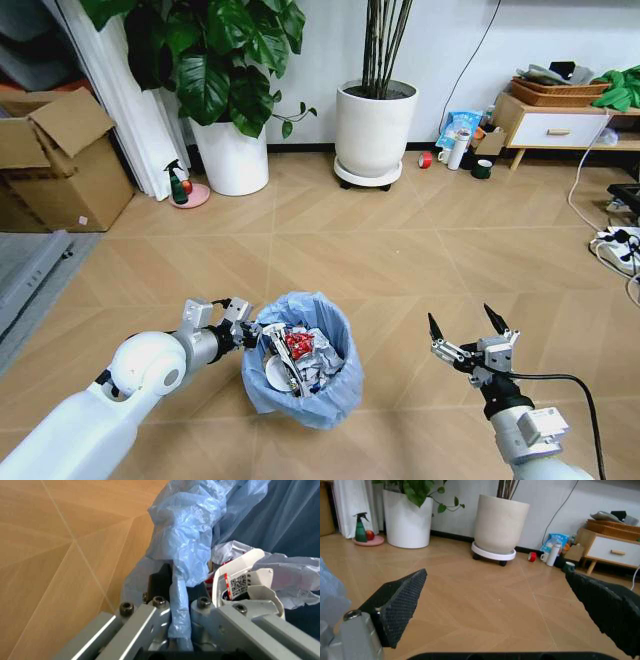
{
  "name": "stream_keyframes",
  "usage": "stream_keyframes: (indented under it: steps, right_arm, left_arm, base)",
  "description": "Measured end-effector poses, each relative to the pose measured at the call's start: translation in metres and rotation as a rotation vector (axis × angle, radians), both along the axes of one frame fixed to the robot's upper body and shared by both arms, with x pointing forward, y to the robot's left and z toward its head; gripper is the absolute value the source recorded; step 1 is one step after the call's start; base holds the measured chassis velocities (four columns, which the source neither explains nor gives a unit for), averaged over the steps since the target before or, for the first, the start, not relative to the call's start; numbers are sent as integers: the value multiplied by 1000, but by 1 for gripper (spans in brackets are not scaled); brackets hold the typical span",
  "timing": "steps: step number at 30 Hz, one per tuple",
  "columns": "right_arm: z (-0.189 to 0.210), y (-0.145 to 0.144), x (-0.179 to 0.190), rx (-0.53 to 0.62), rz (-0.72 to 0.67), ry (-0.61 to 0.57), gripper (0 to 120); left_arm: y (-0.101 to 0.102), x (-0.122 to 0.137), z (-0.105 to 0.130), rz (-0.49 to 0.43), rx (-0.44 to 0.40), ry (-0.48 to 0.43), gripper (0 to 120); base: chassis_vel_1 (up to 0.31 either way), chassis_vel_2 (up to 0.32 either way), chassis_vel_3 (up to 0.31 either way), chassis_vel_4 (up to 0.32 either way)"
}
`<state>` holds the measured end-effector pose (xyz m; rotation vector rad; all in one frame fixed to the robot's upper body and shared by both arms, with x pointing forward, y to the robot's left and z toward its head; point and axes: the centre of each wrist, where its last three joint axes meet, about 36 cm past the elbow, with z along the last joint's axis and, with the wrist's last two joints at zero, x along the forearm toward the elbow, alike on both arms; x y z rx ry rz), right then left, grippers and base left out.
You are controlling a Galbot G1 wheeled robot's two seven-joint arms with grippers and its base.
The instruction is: Pick up the trash bin and place the garbage on the floor into it.
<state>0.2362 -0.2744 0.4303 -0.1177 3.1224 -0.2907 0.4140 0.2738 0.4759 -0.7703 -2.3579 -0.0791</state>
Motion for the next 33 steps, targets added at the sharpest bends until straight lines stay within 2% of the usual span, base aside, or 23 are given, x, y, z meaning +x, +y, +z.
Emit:
stream_keyframes:
  steps: [33]
  right_arm:
    - [-10, 2, -4, -9, 17, 4, 100]
  left_arm:
    - [-6, -3, -5, -4, -17, 11, 0]
  base:
    - [297, -114, -298, 112]
